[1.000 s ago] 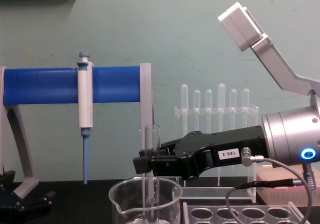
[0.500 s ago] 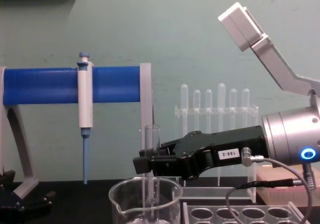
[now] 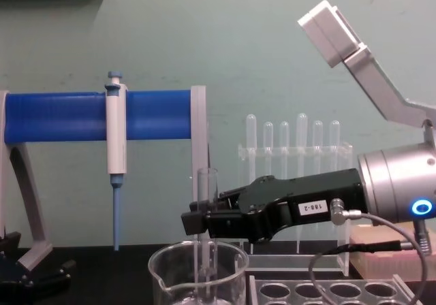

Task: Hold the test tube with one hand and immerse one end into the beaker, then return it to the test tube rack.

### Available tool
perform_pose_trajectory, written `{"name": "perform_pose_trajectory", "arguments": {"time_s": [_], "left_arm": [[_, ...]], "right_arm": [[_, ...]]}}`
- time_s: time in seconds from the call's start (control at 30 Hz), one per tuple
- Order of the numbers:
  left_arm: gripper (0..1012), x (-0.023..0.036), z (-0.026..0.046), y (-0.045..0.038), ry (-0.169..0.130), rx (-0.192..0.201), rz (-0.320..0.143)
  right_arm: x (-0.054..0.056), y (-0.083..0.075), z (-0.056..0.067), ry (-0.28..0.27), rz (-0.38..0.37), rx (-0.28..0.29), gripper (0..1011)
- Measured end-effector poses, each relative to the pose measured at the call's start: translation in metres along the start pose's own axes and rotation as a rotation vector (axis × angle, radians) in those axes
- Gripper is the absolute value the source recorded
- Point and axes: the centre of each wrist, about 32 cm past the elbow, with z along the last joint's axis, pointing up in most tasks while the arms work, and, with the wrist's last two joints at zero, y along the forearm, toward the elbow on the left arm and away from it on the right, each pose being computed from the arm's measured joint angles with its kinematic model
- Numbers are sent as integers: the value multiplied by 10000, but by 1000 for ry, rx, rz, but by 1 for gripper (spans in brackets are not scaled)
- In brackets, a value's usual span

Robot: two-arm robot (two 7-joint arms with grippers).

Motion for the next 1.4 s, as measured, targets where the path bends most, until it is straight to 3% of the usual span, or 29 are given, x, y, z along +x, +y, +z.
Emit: {"name": "perform_pose_trajectory", "arguments": {"time_s": [0.37,1.0,1.27,1.4], "left_arm": [[1000,0,0,0,0,0,0],[1000,0,0,0,0,0,0],[1000,0,0,0,0,0,0],[1000,0,0,0,0,0,0]], "right_arm": [[-7,-121,226,-38,2,37,238],[-105,-400,825,-85,-30,110,239],[-124,-556,926,-89,-58,117,239],[-142,-715,932,-89,-83,111,238]]}}
